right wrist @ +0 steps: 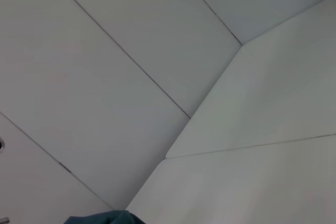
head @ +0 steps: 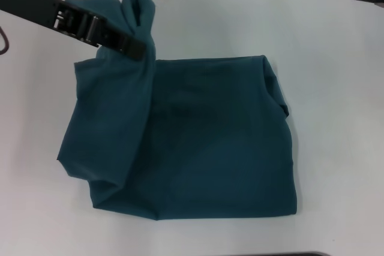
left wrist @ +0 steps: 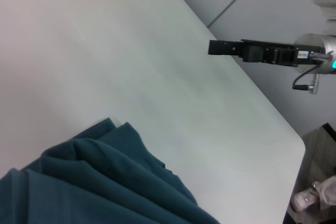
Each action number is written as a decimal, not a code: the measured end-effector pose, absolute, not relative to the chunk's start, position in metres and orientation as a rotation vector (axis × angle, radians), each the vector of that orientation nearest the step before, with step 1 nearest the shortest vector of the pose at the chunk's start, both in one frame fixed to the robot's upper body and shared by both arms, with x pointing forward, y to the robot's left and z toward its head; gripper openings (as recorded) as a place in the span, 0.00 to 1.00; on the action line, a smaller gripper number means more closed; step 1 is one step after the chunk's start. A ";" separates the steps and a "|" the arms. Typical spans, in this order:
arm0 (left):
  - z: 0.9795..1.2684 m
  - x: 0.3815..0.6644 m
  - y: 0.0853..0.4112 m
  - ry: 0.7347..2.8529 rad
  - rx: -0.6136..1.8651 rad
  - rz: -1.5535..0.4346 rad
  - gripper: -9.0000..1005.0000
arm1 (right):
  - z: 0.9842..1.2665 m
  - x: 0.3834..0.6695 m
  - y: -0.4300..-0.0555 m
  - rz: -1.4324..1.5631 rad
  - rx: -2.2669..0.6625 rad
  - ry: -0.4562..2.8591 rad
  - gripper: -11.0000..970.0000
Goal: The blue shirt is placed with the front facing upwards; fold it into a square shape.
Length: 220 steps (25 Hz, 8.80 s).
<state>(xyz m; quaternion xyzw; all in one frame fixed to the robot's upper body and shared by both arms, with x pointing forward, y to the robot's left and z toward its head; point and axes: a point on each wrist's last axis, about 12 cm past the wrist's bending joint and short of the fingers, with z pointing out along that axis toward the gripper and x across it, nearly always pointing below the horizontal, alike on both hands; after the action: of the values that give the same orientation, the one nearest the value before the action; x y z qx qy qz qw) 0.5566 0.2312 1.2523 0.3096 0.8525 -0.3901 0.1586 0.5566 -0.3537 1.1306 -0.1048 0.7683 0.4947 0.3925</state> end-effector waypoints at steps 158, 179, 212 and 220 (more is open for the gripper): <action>1.129 0.539 0.315 1.959 0.438 -1.220 0.95 | 1.052 0.530 -0.254 1.489 -0.158 2.425 0.17; 1.129 0.540 0.316 1.952 0.404 -1.223 0.95 | 1.106 0.553 -0.251 1.584 -0.388 2.253 0.09; 1.126 0.542 0.309 1.957 0.379 -1.268 0.95 | 1.068 0.542 -0.287 1.373 -0.137 2.410 0.16; 1.127 0.542 0.308 1.959 0.385 -1.269 0.95 | 1.063 0.538 -0.297 1.343 -0.071 2.404 0.26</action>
<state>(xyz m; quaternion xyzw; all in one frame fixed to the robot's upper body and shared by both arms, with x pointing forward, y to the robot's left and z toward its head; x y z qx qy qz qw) 0.5421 0.3076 1.1265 0.1508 0.7667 -0.4964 0.3782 0.5381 -0.2969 1.0628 -0.0253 0.8565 0.4784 0.1922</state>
